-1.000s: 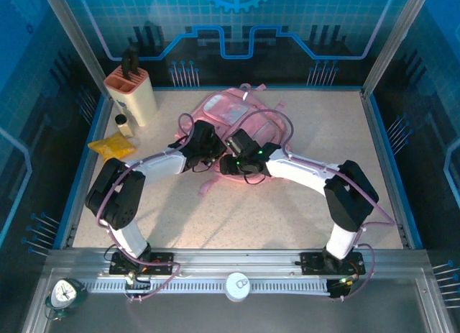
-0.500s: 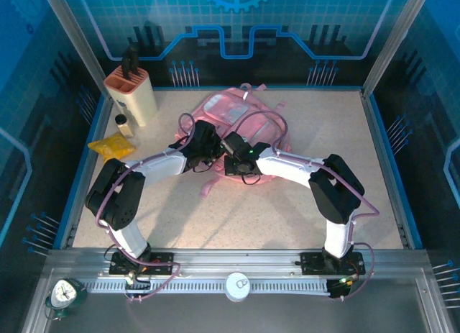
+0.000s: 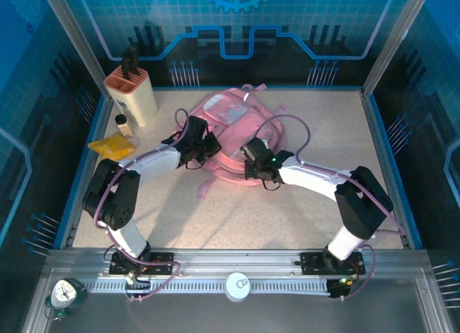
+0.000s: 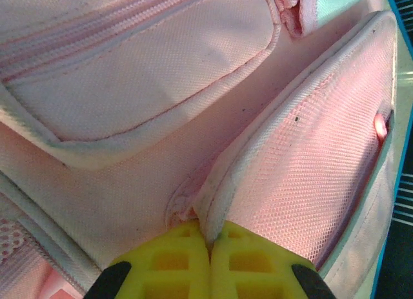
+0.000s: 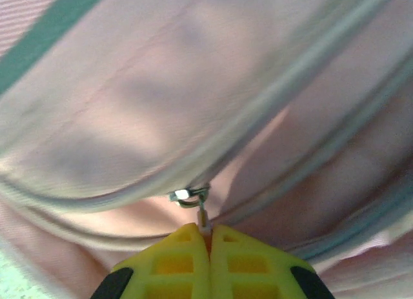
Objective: Pack the student bag
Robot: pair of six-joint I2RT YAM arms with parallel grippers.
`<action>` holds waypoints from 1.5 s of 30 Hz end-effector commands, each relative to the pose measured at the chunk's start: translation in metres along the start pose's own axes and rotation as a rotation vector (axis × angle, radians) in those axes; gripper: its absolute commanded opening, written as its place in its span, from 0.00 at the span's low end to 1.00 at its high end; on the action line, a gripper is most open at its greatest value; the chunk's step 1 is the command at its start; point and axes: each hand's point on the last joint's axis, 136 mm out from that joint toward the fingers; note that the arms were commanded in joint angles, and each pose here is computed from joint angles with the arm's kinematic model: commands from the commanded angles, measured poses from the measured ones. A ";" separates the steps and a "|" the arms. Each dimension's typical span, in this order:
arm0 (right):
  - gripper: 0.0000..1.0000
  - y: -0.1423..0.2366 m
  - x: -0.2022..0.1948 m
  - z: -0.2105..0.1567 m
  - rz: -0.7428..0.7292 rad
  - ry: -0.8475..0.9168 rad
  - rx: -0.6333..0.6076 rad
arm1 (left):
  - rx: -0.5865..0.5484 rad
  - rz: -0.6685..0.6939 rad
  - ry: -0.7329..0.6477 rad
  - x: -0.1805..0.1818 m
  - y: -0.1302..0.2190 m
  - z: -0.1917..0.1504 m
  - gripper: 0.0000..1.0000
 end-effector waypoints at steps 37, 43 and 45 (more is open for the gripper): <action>0.00 -0.007 -0.028 0.002 -0.073 0.133 0.037 | -0.136 0.134 0.106 0.046 0.035 -0.019 0.00; 0.00 -0.010 -0.040 0.041 -0.125 0.170 -0.053 | -0.146 0.148 0.066 0.063 0.057 0.012 0.00; 0.00 -0.009 -0.033 0.042 -0.096 0.197 -0.043 | -0.132 0.146 0.043 0.066 0.064 0.022 0.00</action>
Point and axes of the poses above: each hand's point on the last joint's axis, 136 mm out from that joint toward the fingers, its own y axis back along the fingers, its own x axis along the line the jaws close on, z = x × y, and after that the axes turned 1 degree about -y, right-handed
